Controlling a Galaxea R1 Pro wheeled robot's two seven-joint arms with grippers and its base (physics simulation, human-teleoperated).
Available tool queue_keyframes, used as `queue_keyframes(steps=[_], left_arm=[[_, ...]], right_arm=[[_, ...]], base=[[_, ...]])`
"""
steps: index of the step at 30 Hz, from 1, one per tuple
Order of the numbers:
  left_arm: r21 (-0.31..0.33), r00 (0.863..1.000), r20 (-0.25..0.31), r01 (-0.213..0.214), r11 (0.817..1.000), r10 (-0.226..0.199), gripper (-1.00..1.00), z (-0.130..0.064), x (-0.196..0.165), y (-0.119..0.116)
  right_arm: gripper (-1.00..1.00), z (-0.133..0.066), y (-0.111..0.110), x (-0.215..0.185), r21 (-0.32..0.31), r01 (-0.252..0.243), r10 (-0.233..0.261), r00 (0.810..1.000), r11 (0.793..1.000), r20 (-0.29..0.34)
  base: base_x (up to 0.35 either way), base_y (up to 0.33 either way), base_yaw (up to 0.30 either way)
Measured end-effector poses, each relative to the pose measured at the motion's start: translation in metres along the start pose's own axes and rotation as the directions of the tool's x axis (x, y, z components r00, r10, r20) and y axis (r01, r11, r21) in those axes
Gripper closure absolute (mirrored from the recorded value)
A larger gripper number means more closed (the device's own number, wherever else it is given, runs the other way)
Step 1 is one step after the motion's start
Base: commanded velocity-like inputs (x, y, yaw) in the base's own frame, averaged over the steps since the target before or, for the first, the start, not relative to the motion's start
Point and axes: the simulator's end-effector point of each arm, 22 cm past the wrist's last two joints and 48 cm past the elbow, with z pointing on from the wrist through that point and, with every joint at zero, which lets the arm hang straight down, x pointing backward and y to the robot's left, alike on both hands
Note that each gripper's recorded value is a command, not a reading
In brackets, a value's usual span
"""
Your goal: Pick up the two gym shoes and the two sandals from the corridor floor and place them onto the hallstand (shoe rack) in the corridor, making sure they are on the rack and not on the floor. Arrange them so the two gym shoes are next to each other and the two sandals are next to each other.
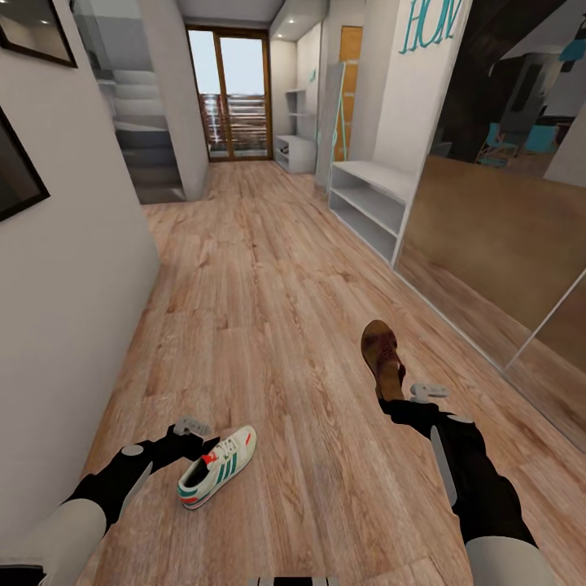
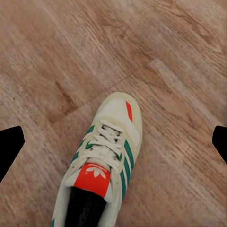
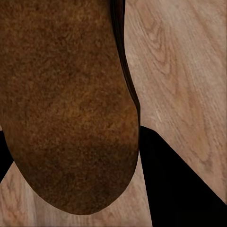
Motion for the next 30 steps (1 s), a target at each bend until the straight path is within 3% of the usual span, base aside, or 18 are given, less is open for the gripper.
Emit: queue_keyframes(steps=[12,20,30], left_arm=[[-0.001,1.0,0.001,0.0,1.0,0.0,-1.0,0.0001,0.0002,0.0004],[-0.001,1.0,0.001,0.0,1.0,0.0,-1.0,0.0001,0.0001,0.0004],[-0.002,1.0,0.003,0.0,1.0,0.0,-1.0,0.0001,-0.0006,0.0005]], right_arm=[[1.0,0.0001,-0.0001,0.0001,0.0,0.0,0.0,1.0,1.0,0.0],[1.0,0.0003,0.0002,0.0003,0.0,0.001,-0.001,1.0,1.0,0.0],[1.0,0.0002,0.0001,0.0002,0.0,0.001,-0.001,1.0,1.0,0.0]], base=[[0.0,0.003,0.0],[0.0,0.22,0.0],[0.0,0.037,0.0]])
